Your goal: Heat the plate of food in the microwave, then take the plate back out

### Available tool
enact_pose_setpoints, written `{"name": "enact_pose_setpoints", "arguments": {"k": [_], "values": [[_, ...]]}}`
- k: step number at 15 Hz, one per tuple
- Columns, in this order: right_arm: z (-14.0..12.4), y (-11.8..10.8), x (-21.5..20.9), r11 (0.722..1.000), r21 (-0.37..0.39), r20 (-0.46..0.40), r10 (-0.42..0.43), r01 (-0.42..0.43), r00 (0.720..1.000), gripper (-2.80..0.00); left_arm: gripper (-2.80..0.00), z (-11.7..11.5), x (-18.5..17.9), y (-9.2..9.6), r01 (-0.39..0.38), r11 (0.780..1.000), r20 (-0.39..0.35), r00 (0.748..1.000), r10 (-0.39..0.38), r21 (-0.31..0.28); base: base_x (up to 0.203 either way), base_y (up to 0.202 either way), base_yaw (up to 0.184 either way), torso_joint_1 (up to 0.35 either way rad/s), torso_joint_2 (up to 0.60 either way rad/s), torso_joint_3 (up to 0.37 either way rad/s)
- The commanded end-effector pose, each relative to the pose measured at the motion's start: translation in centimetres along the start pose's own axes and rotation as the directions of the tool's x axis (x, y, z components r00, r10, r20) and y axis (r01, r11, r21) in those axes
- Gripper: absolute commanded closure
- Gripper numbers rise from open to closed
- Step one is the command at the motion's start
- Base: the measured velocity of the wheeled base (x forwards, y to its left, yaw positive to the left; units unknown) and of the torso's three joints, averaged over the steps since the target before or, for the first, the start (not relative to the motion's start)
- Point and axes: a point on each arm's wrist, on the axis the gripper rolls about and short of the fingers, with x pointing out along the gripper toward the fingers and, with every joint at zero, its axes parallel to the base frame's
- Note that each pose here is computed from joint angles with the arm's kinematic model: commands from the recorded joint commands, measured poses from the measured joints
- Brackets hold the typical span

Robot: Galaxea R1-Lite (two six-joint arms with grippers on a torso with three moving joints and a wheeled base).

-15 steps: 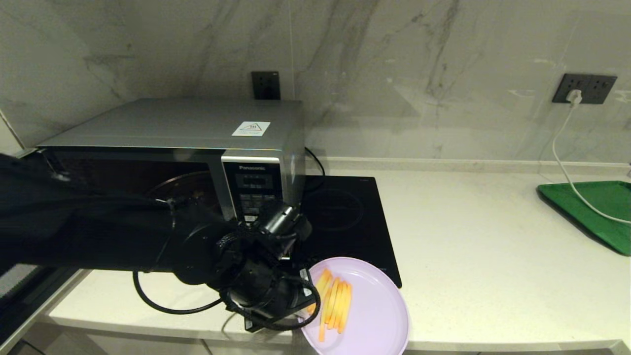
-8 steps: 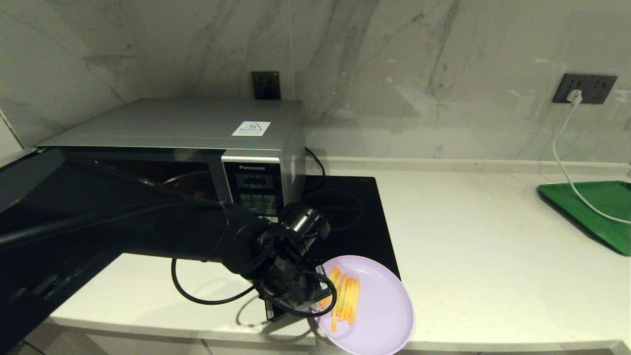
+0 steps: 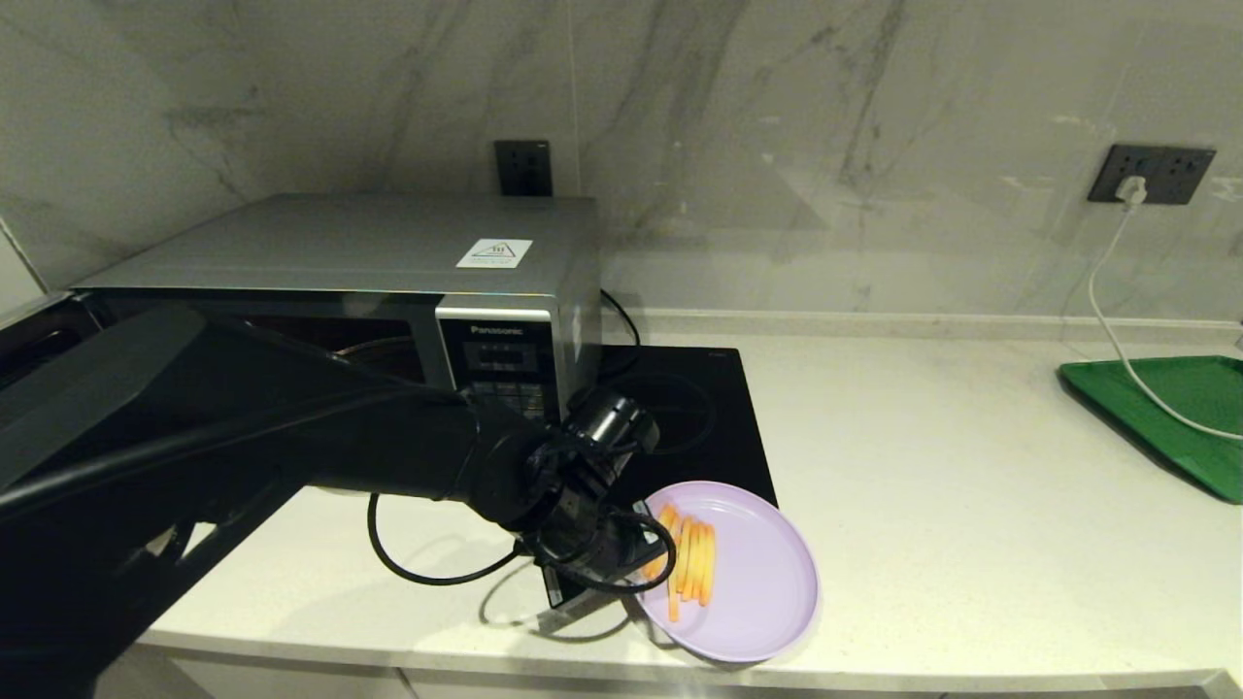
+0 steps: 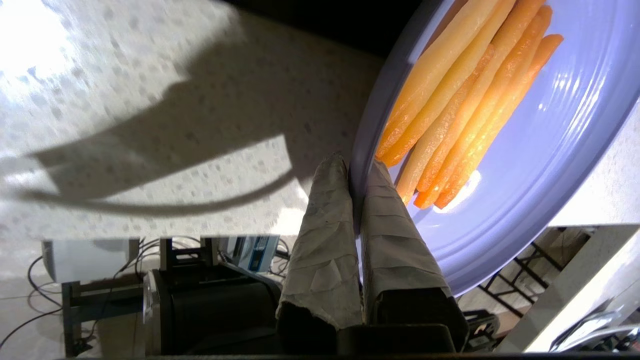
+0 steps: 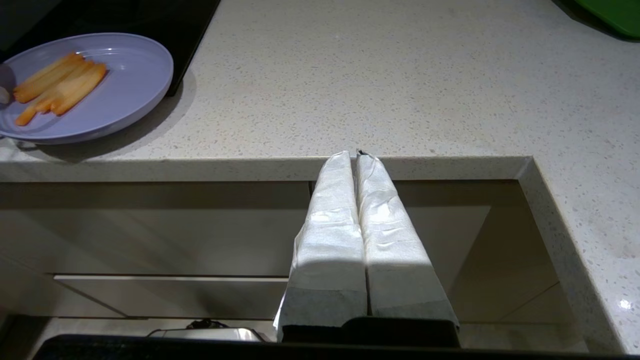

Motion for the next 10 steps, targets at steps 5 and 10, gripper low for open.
{"name": "enact_pose_setpoints", "arguments": {"k": [5,10], "values": [[0.0,0.0,0.0,1.000,0.001,-0.001,0.000,0.000,1.000,0.00,0.00,1.0,0.4,0.1,-0.002,0.999,0.021,1.000,0.003,-0.045,0.000,0.000,0.000,0.000,0.00,0.000],[0.0,0.0,0.0,1.000,0.001,-0.001,0.001,-0.001,1.000,0.00,0.00,1.1,-0.7,0.1,0.012,0.999,0.031,0.999,-0.011,-0.050,0.000,0.000,0.000,0.000,0.00,0.000]]}}
